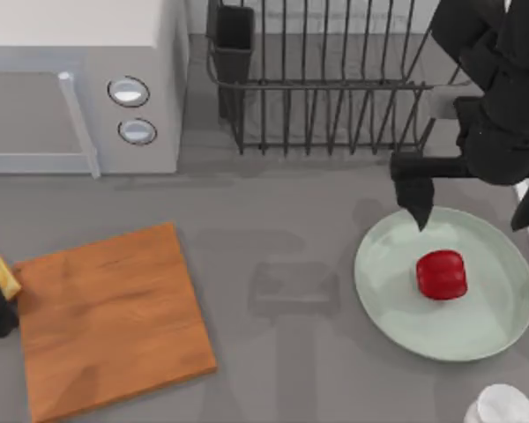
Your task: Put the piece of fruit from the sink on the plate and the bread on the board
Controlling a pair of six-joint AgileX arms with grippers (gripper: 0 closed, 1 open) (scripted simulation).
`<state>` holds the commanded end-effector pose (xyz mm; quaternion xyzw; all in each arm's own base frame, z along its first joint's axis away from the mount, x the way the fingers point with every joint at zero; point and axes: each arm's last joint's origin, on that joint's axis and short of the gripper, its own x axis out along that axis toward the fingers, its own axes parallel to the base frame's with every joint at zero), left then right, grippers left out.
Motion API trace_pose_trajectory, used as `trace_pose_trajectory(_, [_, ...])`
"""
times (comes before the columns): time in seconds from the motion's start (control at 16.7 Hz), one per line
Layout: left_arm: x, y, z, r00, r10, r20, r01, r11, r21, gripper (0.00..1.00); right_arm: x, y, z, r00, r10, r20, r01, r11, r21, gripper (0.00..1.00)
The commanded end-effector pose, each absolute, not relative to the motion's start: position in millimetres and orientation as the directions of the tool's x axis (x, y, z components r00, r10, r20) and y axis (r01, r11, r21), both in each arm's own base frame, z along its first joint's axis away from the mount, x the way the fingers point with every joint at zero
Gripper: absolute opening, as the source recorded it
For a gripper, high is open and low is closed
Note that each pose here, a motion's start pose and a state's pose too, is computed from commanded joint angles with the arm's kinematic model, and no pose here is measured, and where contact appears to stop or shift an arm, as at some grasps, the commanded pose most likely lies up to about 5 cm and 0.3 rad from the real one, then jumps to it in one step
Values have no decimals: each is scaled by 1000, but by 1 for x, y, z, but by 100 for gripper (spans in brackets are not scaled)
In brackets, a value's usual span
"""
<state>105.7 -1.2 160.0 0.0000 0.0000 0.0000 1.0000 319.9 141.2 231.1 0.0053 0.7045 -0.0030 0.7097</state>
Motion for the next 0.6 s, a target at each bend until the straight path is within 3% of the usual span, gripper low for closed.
trace_pose_trajectory(0.24, [106, -1, 160, 1000, 0, 0, 0, 1000, 0, 100, 302, 122, 248, 126, 50, -991, 7, 999, 51, 100])
trace_pose_trajectory(0.6, [106, -1, 160, 1000, 0, 0, 0, 1000, 0, 100, 229, 67, 273, 488, 138, -862, -29, 989, 142, 100])
